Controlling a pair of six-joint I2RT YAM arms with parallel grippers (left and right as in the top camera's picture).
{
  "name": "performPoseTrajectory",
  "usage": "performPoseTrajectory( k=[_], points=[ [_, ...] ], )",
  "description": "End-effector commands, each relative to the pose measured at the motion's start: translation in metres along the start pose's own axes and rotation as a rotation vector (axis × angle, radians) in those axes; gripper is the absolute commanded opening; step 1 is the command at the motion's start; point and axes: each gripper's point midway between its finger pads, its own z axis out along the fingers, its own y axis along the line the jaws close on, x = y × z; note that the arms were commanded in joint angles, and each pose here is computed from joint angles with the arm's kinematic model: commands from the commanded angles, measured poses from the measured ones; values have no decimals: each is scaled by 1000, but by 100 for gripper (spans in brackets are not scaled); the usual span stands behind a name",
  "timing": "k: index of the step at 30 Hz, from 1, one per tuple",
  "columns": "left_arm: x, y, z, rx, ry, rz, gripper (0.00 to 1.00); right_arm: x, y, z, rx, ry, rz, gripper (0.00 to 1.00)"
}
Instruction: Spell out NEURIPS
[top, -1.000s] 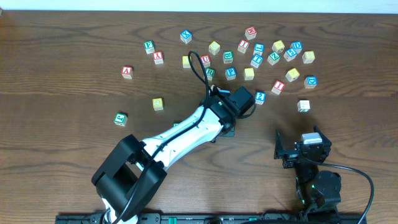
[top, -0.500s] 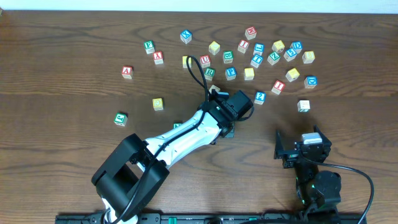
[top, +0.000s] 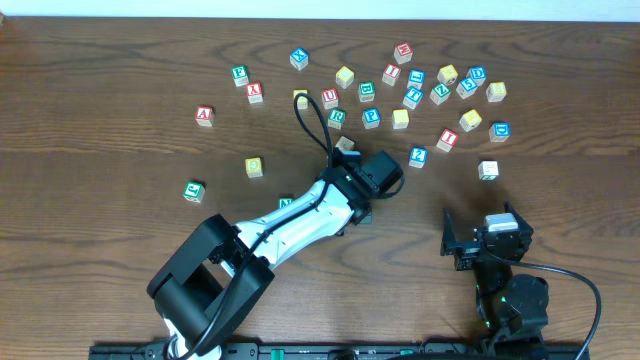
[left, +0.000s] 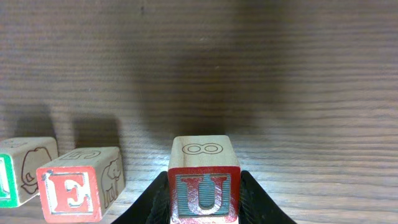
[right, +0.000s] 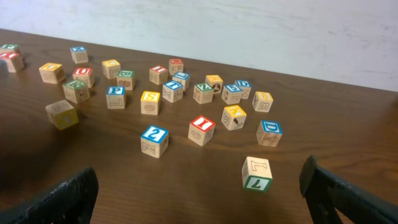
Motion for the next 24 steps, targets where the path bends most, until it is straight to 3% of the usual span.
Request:
performPoseTrajectory(
  k=[1,24],
  points=[
    [-1,7,0,-23,-17,-14,8,1,-1,0,3,1,5,99],
    [5,19,5,-65,-5,-36,8,1,-1,0,3,1,5,99]
  ],
)
